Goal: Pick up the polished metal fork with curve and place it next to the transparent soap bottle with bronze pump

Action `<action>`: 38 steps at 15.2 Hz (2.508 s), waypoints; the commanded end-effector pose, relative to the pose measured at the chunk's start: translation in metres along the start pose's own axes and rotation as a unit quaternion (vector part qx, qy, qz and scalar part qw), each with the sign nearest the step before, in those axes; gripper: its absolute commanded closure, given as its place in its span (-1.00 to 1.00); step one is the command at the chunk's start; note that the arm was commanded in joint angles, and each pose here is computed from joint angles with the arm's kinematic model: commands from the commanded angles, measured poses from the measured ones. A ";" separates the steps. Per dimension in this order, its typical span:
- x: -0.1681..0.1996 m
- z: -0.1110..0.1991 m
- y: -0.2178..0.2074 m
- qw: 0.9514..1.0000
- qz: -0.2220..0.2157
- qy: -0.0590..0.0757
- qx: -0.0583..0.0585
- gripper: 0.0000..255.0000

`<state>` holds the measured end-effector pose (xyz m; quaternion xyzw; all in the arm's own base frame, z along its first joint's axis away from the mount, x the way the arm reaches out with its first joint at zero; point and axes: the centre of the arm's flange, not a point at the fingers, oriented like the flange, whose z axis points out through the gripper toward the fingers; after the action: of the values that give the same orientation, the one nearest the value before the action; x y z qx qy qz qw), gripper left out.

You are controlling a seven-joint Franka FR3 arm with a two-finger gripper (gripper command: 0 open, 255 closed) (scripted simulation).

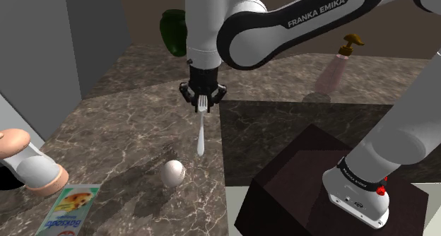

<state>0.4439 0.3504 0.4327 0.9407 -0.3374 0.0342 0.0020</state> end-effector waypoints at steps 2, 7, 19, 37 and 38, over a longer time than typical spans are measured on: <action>0.001 -0.017 0.000 1.000 0.000 0.000 0.000 1.00; 0.003 -0.043 -0.001 1.000 0.000 0.000 0.000 1.00; 0.007 -0.106 -0.002 1.000 0.000 0.000 0.000 1.00; 0.013 -0.201 -0.004 1.000 0.000 0.000 0.000 1.00; 0.013 -0.206 -0.004 1.000 0.000 0.000 0.000 1.00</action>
<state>0.4436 0.3502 0.6339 0.9408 -0.3373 0.0341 0.0020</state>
